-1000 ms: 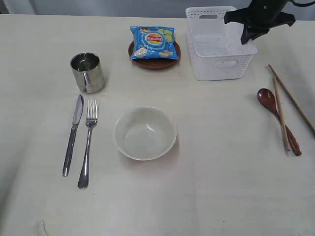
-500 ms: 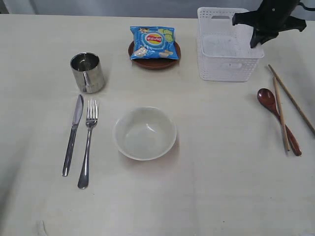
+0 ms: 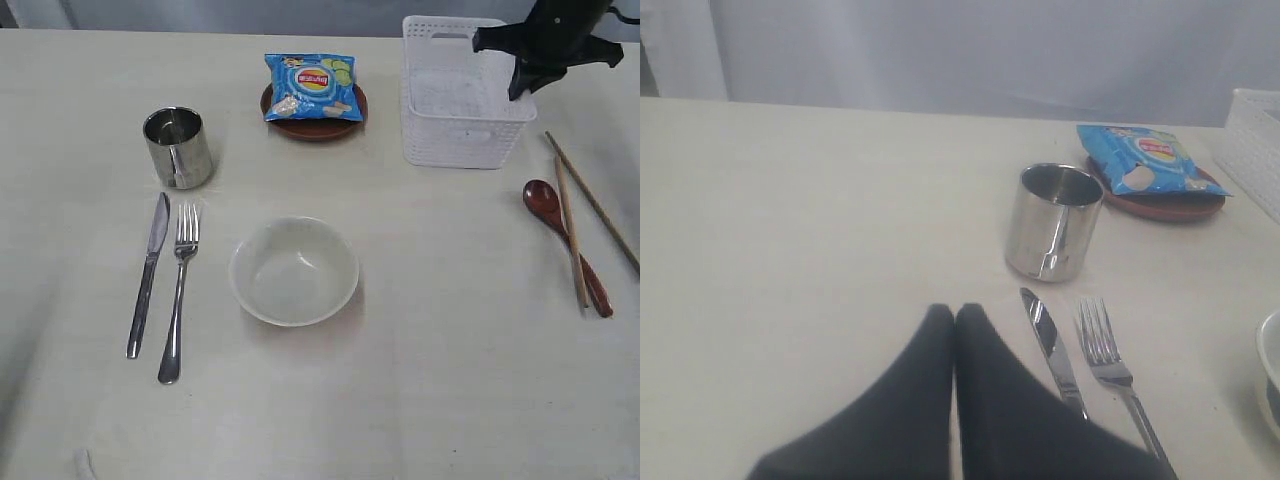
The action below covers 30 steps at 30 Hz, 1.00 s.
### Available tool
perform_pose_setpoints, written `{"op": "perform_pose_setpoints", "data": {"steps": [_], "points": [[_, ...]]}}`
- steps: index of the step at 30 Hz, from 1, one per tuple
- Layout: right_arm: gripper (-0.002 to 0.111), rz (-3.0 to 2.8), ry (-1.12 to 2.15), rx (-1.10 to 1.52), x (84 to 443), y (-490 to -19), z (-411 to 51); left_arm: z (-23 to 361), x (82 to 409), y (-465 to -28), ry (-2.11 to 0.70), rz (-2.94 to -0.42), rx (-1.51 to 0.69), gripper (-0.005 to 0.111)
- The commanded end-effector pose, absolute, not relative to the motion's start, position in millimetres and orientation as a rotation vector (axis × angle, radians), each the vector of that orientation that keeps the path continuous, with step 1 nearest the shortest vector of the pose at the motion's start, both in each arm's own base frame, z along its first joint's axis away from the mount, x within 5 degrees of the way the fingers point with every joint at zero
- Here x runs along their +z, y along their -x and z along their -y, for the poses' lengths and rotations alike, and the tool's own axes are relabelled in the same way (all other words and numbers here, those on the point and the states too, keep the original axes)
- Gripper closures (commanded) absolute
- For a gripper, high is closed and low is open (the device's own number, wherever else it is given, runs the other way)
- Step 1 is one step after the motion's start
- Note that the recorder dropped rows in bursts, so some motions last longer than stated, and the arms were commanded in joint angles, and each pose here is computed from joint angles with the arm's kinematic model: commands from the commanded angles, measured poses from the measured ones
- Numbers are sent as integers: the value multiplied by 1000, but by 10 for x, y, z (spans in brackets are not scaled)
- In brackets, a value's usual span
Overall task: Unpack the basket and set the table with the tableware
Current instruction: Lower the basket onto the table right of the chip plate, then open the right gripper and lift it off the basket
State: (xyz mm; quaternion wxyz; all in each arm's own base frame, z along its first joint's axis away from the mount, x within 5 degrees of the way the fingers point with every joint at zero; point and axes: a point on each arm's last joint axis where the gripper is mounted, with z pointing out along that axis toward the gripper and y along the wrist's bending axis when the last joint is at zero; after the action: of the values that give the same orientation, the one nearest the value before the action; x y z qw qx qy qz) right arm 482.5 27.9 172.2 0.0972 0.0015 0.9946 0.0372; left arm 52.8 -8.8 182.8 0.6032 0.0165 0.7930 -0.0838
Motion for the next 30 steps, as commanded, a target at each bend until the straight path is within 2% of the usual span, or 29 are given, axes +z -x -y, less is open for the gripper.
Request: {"op": "perform_pose_setpoints", "data": {"steps": [1, 7, 9, 14, 17, 24, 27, 30], "points": [[100, -2930, 25, 104, 1907, -4770, -253, 90, 1819, -527, -46, -1834, -195, 107], [60, -2849, 26, 104, 2191, -4742, -251, 90, 1819, -527, -46, -1834, -195, 107], [54, -2824, 26, 108, 2288, -4728, -252, 90, 1819, -527, -46, -1834, -195, 107], [54, -2730, -21, 328, 2623, -4707, -383, 90, 1819, -527, -46, -1834, -195, 107], [60, -2649, 73, 516, 2823, -4685, -592, 90, 1819, -527, -46, -1834, -195, 107], [109, -2579, 420, 621, 2919, -4542, -1367, 90, 1819, -527, -46, -1834, -195, 107], [109, -2574, 541, 603, 2920, -4433, -1658, 90, 1819, -527, -46, -1834, -195, 107], [109, -2594, 612, 430, 3129, -4289, -1577, 90, 1819, -527, -46, -1834, -195, 107]]}}
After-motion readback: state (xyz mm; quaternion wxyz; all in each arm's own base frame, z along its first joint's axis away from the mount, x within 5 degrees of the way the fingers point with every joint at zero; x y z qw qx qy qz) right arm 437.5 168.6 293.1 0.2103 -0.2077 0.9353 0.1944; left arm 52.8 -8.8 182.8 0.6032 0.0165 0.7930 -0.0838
